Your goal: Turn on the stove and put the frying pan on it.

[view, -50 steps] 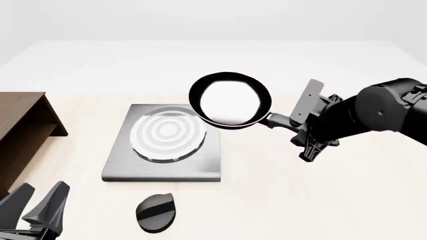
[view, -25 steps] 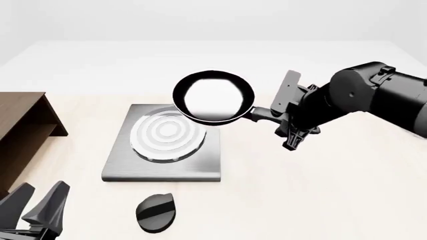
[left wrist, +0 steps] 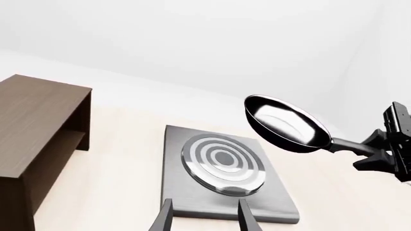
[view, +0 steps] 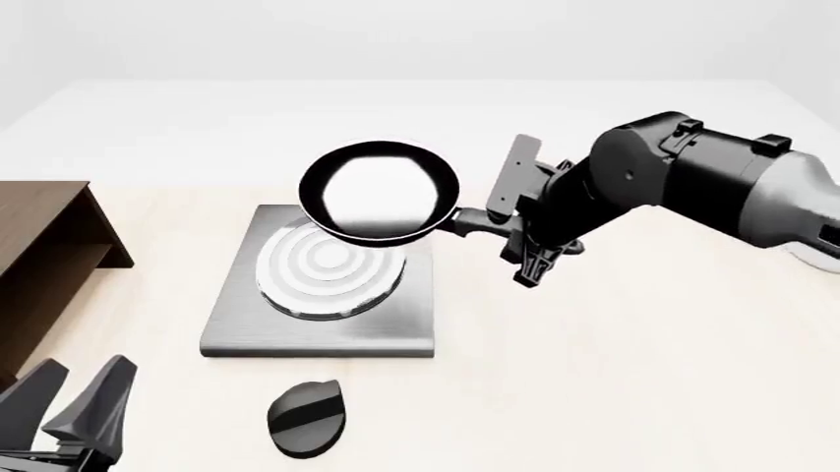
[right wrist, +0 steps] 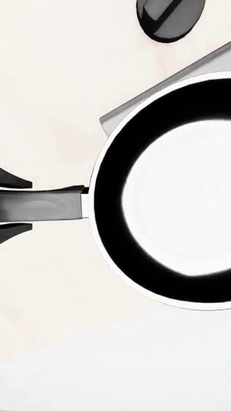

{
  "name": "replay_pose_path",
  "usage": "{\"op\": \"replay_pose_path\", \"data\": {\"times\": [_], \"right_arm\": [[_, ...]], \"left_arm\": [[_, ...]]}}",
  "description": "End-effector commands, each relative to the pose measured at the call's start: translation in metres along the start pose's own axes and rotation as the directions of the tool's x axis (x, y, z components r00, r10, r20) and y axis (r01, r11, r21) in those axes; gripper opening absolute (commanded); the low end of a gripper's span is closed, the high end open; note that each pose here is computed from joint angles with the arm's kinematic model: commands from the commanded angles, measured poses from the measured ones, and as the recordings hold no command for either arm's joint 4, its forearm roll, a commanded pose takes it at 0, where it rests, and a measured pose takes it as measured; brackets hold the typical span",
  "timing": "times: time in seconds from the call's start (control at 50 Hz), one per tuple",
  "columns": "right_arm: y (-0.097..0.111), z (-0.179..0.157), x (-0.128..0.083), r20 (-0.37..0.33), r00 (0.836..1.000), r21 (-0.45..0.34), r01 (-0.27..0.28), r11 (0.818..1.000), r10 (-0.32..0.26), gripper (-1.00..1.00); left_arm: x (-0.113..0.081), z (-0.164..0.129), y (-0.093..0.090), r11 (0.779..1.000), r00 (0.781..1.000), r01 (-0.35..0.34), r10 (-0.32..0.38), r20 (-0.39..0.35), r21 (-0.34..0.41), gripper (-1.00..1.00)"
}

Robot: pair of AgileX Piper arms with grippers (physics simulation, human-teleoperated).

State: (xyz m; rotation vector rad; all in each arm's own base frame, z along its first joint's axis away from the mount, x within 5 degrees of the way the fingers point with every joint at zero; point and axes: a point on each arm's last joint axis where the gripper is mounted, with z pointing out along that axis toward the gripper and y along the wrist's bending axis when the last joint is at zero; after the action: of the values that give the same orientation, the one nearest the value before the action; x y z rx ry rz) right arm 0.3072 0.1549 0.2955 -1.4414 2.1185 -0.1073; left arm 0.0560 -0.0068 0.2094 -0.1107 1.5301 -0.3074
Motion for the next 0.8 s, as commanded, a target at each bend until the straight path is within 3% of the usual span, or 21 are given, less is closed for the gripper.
{"op": "replay_pose_path", "data": {"times": [0.02,0.24,0.26,0.8], "right_arm": [[0.000,0.003,-0.020,0.045,0.999,0.003,-0.006,1.000,0.006,-1.00],[0.003,0.016,-0.027,0.039,0.999,-0.013,-0.002,1.000,0.002,-1.00],[0.003,0.028,-0.028,0.027,1.000,-0.025,-0.003,1.000,0.003,-1.00],[0.003,0.028,-0.028,0.027,1.000,-0.025,-0.003,1.000,0.003,-1.00]], "left_arm": [[0.000,0.000,0.000,1.000,1.000,-0.001,0.001,0.004,-0.006,1.00],[0.000,0.000,0.001,1.000,1.000,0.000,0.000,0.007,-0.013,1.00],[-0.001,0.000,0.001,1.000,1.000,-0.001,0.001,0.009,-0.017,1.00],[-0.001,0.000,0.001,1.000,1.000,-0.001,0.001,0.009,-0.017,1.00]]}}
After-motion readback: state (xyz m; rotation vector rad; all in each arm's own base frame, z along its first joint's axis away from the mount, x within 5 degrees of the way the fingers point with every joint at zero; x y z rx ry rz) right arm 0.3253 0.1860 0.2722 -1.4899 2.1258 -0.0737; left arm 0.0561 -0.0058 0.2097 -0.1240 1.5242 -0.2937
